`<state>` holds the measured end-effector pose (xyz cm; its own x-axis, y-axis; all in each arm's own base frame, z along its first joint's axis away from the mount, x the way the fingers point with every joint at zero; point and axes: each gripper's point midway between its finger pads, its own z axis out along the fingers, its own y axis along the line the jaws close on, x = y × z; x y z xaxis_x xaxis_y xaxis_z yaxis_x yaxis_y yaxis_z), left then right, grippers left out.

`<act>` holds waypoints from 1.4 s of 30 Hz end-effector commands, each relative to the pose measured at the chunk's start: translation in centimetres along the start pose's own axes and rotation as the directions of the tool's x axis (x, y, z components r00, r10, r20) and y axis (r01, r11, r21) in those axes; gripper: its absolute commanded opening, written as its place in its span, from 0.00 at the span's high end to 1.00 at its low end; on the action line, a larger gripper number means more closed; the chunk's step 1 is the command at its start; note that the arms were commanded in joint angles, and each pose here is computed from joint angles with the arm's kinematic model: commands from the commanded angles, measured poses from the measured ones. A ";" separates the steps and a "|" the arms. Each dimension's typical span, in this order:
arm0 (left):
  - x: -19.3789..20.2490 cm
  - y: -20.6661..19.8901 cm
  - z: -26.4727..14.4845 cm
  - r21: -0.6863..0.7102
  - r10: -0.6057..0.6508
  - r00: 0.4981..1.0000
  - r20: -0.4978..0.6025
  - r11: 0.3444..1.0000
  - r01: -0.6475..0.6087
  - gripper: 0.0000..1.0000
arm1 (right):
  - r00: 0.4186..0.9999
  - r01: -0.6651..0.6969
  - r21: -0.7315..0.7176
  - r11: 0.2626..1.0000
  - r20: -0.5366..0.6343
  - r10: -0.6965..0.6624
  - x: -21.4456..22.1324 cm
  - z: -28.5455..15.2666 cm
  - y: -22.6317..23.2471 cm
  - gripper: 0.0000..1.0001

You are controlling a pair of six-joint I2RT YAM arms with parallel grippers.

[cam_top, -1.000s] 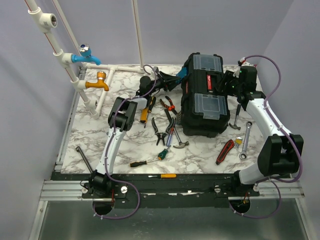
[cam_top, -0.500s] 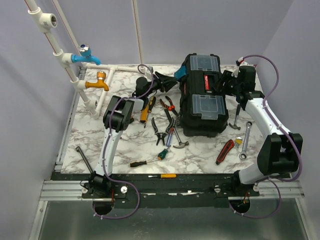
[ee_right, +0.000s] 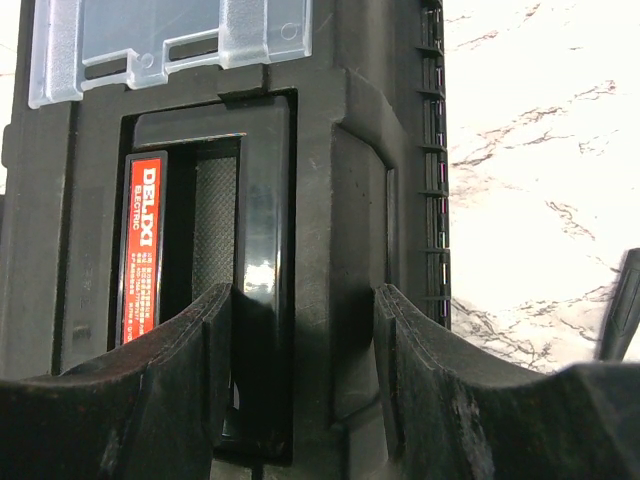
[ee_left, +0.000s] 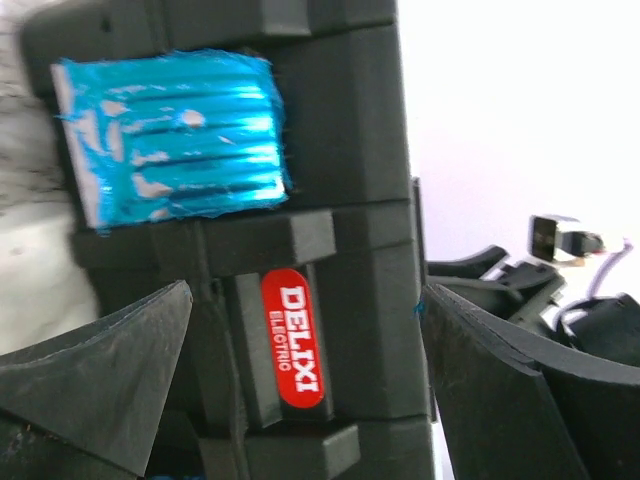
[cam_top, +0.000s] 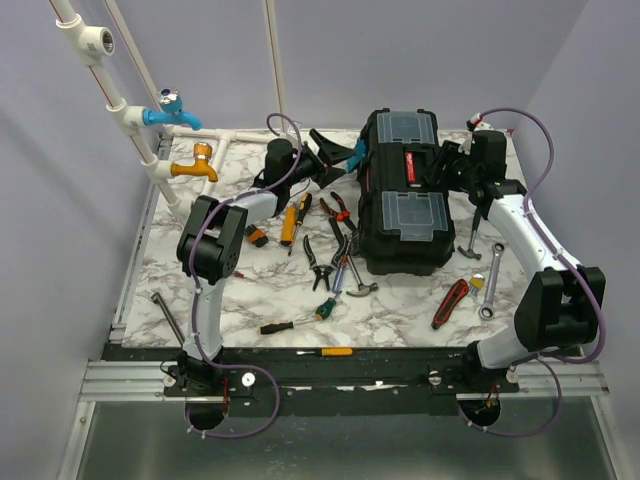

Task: Pack the tool kit
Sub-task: Open the toolbox at the center of the board.

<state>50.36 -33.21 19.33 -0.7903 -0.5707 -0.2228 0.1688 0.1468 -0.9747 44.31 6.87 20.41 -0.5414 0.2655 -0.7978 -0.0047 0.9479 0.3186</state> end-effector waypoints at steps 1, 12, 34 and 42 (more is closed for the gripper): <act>-1.0 1.4 -0.7 -0.234 0.149 0.988 0.044 0.963 -0.135 0.01 | 0.995 -0.012 0.029 0.999 -0.101 0.015 2.1 -1.4 -0.3 0.81; -1.6 -0.3 2.7 -0.511 0.436 0.881 -0.186 0.723 -0.466 0.02 | 0.994 -0.009 0.003 1.000 -0.112 0.009 2.2 -1.3 0.2 0.81; -4.1 4.0 -0.1 -0.630 0.377 0.916 -0.137 0.680 -0.374 0.04 | 0.992 -0.014 -0.014 1.000 -0.123 0.012 2.8 -1.1 0.4 0.81; -1.7 4.3 3.4 -0.518 0.303 0.929 -0.214 0.771 -0.371 0.01 | 0.992 -0.016 -0.019 1.000 -0.127 0.014 2.9 -1.0 0.5 0.81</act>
<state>55.62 -31.71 16.62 -0.7563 -0.3525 -0.5512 0.0791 0.7870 -0.6119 43.99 6.83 20.42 -0.5571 0.2598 -0.7888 0.0013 0.9501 0.3121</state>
